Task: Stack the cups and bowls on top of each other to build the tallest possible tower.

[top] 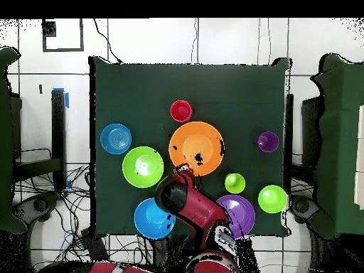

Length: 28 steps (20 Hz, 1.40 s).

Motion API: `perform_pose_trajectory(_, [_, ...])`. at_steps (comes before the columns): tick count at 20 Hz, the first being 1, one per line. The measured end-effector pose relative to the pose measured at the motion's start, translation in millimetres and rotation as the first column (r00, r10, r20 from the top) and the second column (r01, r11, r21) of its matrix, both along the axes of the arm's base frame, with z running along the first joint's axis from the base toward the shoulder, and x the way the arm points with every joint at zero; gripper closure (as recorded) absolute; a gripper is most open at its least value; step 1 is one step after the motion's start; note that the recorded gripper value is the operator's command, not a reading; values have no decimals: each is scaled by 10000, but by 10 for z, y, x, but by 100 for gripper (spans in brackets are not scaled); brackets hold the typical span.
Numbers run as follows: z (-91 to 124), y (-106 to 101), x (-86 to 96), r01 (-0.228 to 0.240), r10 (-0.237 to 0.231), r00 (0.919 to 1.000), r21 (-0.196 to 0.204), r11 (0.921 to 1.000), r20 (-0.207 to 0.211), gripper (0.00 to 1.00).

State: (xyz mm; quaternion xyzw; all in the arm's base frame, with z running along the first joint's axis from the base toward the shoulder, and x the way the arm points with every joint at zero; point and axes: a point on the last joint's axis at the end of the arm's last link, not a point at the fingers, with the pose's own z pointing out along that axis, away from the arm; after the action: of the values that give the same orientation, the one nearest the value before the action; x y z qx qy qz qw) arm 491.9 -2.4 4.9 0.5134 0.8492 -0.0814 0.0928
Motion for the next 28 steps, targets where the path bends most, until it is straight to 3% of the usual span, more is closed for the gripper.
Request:
perform_pose_trajectory(16, [83,14,-339,-79,75,9980,-60,10000,-624,100])
perform_pose_trajectory(28, [162,-94,-640,-116,118,9946,27,9999,-1029,100])
